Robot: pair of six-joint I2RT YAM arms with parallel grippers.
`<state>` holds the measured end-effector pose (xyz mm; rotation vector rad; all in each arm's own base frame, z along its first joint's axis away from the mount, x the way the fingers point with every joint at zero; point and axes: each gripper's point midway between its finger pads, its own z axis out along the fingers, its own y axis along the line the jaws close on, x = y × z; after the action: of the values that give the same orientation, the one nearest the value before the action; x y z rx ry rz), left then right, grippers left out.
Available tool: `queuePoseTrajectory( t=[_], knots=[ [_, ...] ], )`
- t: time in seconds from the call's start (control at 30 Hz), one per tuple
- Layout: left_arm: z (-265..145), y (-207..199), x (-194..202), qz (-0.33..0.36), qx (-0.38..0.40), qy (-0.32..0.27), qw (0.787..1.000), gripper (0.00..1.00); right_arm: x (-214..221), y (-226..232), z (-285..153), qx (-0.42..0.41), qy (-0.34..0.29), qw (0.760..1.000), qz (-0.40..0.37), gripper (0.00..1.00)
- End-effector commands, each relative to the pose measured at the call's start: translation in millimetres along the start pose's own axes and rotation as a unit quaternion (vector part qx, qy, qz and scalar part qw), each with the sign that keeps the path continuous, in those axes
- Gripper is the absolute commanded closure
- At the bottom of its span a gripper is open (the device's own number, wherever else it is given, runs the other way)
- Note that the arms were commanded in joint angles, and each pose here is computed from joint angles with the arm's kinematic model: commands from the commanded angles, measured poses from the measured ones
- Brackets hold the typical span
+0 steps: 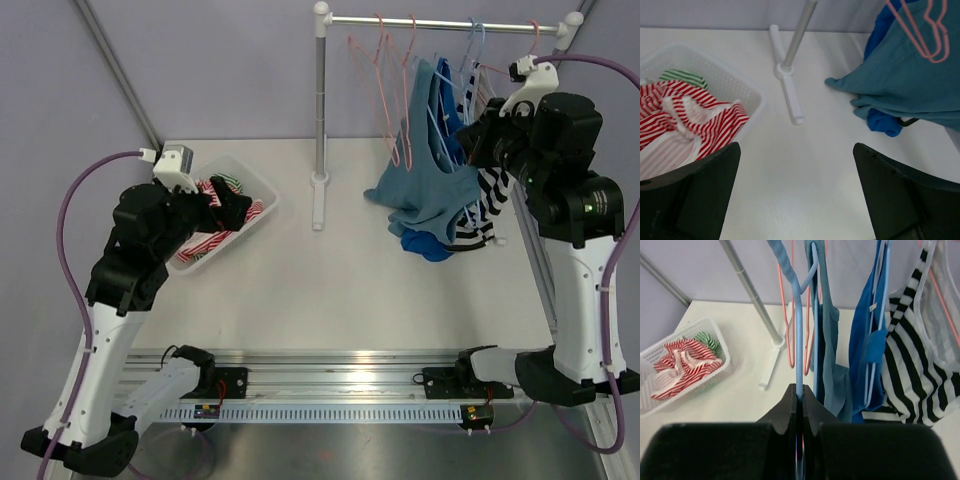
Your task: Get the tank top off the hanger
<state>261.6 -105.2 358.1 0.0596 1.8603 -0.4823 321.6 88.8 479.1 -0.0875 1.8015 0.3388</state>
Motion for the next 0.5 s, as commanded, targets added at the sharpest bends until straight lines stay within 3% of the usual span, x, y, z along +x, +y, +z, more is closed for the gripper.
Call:
queuePoseTrajectory(
  t=[0.0,0.23,0.37,0.47],
  knots=[
    [8,-54,-40,-0.008,0.088,-0.049,0.995,0.01,-12,19,-35,-0.047,-0.040,0.998,0.010,1.00],
    [22,-172,-71,0.035,0.224,-0.098,0.969,0.01,-7,41,-103,-0.102,-0.069,0.992,0.016,1.00],
    [7,-249,-87,0.076,0.304,-0.157,0.937,0.01,15,50,-128,-0.128,-0.050,0.990,0.018,1.00],
    [15,-286,-91,0.101,0.321,-0.175,0.925,0.01,30,53,-144,-0.141,-0.038,0.989,0.014,1.00]
  ],
)
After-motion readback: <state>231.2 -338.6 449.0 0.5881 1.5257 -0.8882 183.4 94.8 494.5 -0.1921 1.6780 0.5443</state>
